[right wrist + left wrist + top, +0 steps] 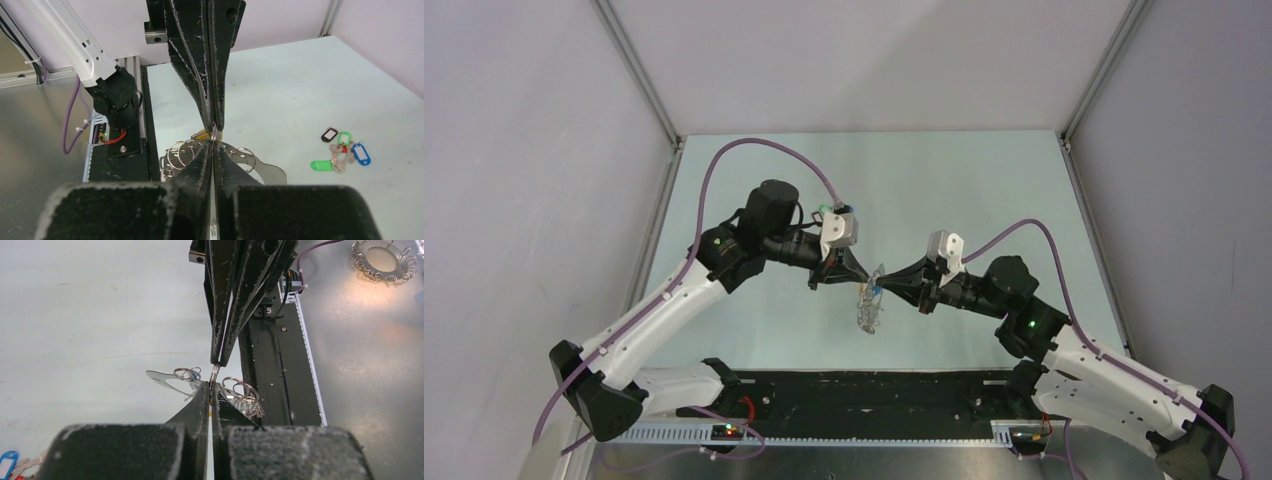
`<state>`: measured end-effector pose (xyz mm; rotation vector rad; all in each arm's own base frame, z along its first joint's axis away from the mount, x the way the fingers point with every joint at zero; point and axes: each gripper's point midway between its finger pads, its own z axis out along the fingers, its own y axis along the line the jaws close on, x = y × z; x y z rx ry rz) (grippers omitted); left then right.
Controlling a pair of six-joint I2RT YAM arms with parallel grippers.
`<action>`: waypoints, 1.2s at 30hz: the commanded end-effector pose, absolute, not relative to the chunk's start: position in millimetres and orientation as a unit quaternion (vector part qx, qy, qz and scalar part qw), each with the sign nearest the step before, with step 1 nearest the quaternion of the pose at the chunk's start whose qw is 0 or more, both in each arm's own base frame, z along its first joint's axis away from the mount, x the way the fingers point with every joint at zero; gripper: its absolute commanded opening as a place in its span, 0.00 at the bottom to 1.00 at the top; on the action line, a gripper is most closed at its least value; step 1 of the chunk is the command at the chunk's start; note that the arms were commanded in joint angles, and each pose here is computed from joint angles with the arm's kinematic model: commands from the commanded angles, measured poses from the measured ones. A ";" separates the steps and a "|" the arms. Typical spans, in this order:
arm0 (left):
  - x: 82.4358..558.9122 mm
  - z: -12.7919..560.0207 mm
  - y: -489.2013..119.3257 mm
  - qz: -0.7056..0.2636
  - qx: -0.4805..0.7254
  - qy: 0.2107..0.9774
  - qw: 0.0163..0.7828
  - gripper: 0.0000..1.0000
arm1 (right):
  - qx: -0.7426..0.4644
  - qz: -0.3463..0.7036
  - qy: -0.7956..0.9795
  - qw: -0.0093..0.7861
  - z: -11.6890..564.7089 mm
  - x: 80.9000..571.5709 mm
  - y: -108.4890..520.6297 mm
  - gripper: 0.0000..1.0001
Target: Remove the keys from the keyring
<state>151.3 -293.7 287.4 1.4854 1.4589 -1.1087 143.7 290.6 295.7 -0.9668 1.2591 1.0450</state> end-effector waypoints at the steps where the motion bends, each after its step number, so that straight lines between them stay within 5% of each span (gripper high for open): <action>1: 155.1 305.9 -292.8 -0.433 0.578 0.558 0.408 0.00 | -0.416 0.449 0.530 0.587 306.2 139.6 286.5 0.08; 7: 153.0 303.9 -293.1 -0.436 0.580 0.557 0.404 0.00 | -0.417 0.446 0.536 0.583 317.0 143.0 285.0 0.31; 22: 148.6 304.7 -293.8 -0.441 0.583 0.551 0.402 0.00 | -0.449 0.449 0.550 0.542 319.6 146.5 303.1 0.34; 26: 147.7 305.2 -293.7 -0.443 0.584 0.549 0.402 0.00 | -0.454 0.447 0.552 0.538 316.5 147.4 306.1 0.26; 31: 147.6 306.4 -293.2 -0.442 0.585 0.548 0.404 0.00 | -0.460 0.447 0.550 0.535 315.3 146.9 307.2 0.01; 36: 150.6 304.6 -292.6 -0.435 0.582 0.553 0.406 0.00 | -0.458 0.443 0.548 0.542 320.1 145.8 303.3 0.00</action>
